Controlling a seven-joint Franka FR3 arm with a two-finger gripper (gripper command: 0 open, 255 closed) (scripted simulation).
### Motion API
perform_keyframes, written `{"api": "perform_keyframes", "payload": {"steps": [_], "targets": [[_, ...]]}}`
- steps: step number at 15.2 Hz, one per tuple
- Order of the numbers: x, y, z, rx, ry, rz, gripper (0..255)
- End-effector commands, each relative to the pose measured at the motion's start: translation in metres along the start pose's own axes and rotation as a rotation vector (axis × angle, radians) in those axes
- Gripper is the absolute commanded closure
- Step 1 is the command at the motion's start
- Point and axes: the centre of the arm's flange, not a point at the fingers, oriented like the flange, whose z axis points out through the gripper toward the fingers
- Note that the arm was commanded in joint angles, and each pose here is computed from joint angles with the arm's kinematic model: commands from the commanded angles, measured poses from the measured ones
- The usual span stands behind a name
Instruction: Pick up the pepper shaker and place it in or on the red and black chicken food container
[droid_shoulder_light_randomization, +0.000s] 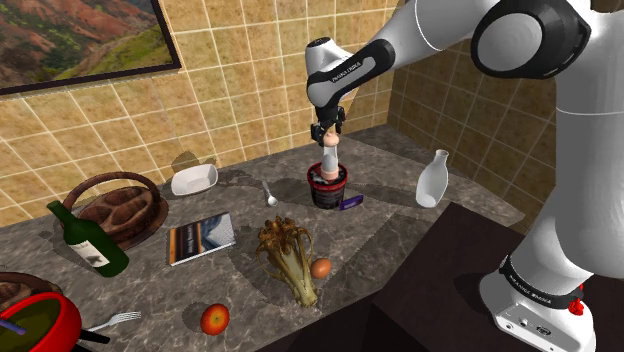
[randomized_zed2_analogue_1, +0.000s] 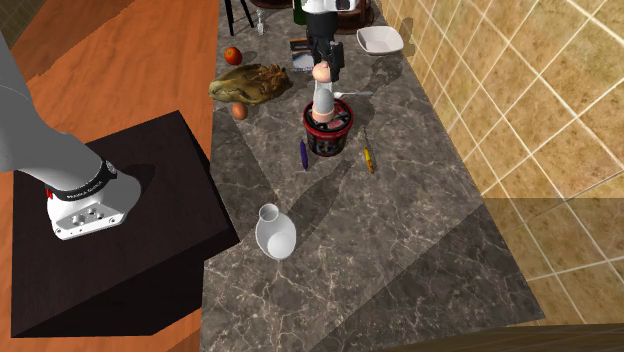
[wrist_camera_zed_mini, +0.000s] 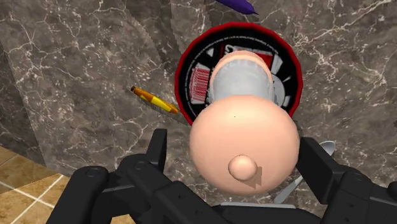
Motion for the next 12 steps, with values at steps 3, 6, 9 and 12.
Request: {"api": "perform_keyframes", "payload": {"steps": [3,6,9,12], "targets": [[0.000,0.000,-0.027,0.000,0.000,0.000,0],[0.000,0.000,-0.050,0.000,0.000,0.000,0],[0.000,0.000,-0.050,0.000,0.000,0.000,0],[0.000,0.000,-0.050,0.000,0.000,0.000,0]]}}
